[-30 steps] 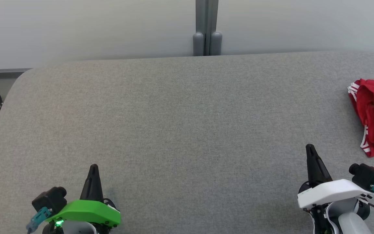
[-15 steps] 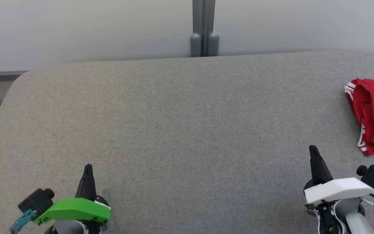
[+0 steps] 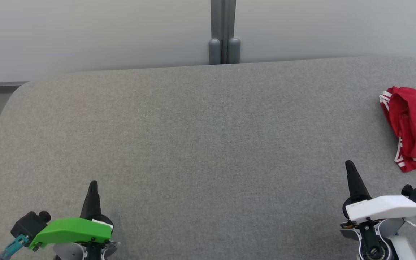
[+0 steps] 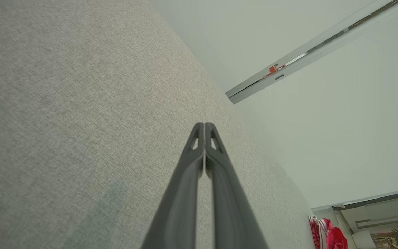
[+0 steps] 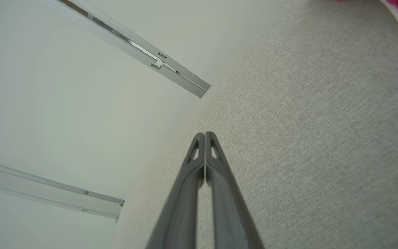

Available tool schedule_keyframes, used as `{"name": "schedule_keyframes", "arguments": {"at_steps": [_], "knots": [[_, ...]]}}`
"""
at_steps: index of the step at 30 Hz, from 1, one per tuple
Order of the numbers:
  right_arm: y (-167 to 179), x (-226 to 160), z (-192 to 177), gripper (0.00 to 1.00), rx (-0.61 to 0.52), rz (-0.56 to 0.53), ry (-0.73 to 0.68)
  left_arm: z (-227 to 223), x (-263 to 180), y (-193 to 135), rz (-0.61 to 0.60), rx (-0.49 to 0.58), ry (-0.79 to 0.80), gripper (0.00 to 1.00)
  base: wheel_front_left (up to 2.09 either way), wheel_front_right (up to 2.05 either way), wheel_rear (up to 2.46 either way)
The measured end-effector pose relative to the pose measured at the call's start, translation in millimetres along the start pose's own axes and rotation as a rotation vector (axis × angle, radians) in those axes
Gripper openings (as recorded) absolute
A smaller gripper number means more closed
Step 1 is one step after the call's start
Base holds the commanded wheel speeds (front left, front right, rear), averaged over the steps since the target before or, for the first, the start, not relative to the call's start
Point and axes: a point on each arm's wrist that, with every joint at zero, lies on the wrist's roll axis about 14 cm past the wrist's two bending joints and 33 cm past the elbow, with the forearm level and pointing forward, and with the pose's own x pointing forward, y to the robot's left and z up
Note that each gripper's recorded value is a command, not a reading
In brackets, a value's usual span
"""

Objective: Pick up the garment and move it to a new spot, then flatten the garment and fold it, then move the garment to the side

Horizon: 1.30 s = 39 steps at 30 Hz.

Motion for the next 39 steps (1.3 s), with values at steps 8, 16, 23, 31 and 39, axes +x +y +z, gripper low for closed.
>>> {"name": "schedule_keyframes", "arguments": {"at_steps": [8,16,23,31,39], "knots": [[0,0,4,0.00,0.088,-0.003,-0.003,3,2,-2,-0.009,-0.088,0.003,0.00,0.00,0.00,0.00],[-1,0,8,0.00,0.168,-0.005,-0.008,6,3,-6,-0.026,-0.169,0.007,0.00,0.00,0.00,0.00],[-2,-1,10,0.00,0.236,-0.006,-0.010,9,5,-9,-0.041,-0.233,0.007,0.00,0.00,0.00,0.00],[-3,-2,13,0.00,0.308,-0.005,-0.014,12,6,-12,-0.058,-0.302,0.009,0.00,0.00,0.00,0.00],[-2,-3,17,0.00,0.374,0.001,-0.017,15,7,-14,-0.072,-0.365,0.010,0.00,0.00,0.00,0.00]]}}
